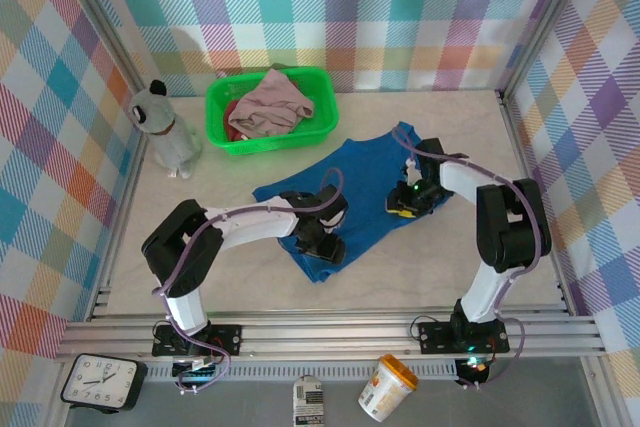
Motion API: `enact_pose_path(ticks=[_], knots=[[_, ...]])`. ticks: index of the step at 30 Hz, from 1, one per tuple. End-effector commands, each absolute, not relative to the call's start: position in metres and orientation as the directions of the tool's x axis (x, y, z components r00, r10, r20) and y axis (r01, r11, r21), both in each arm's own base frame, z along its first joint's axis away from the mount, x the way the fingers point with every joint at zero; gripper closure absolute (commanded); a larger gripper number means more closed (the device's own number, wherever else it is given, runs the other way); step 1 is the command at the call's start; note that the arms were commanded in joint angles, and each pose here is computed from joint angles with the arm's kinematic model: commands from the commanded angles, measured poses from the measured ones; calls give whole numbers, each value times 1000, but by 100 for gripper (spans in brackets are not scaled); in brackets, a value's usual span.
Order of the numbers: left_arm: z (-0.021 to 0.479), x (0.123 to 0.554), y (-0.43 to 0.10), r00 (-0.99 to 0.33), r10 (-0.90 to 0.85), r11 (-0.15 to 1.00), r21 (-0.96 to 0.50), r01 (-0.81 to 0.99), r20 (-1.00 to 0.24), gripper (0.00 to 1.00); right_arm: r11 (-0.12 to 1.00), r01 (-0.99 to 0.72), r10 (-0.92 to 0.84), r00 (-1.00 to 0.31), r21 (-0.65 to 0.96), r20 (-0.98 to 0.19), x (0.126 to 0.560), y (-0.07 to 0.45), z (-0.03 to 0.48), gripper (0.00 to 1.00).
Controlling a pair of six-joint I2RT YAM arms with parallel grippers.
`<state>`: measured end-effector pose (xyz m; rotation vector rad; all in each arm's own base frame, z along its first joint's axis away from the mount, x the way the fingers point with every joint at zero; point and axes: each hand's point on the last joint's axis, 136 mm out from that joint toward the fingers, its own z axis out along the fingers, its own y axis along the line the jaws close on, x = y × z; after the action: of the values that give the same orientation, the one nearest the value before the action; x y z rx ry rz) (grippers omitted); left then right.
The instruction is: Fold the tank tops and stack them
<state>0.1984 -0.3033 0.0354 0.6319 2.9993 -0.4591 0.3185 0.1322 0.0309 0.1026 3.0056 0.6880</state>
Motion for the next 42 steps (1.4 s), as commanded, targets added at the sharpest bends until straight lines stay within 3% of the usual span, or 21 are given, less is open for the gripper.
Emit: enact_pose_path(ticks=[1, 14, 19, 23, 30, 36, 42], knots=[[24, 177, -303, -915, 402, 872, -292, 394, -33, 46, 913, 82, 96, -995, 400, -16, 309, 126, 19, 63], [22, 108, -349, -891, 452, 822, -407, 398, 43, 47, 914, 296, 278, -955, 279, 100, 249, 77, 8, 63], [42, 101, -369, -879, 476, 796, -432, 425, 13, 46, 905, 335, 329, -942, 261, 66, 238, 57, 20, 63], [70, 118, -356, -878, 477, 803, -386, 454, -39, 44, 899, 272, 309, -949, 343, -57, 275, 64, 59, 61], [92, 183, -261, -933, 345, 911, -205, 359, -101, 43, 892, 104, 215, -954, 441, -210, 349, 121, 112, 55], [91, 231, -190, -963, 207, 960, -156, 234, -170, 42, 896, 49, 175, -953, 441, -249, 395, 166, 109, 54], [77, 263, -161, -967, 153, 965, -180, 190, -202, 42, 884, 64, 190, -955, 464, -229, 429, 199, 89, 55]])
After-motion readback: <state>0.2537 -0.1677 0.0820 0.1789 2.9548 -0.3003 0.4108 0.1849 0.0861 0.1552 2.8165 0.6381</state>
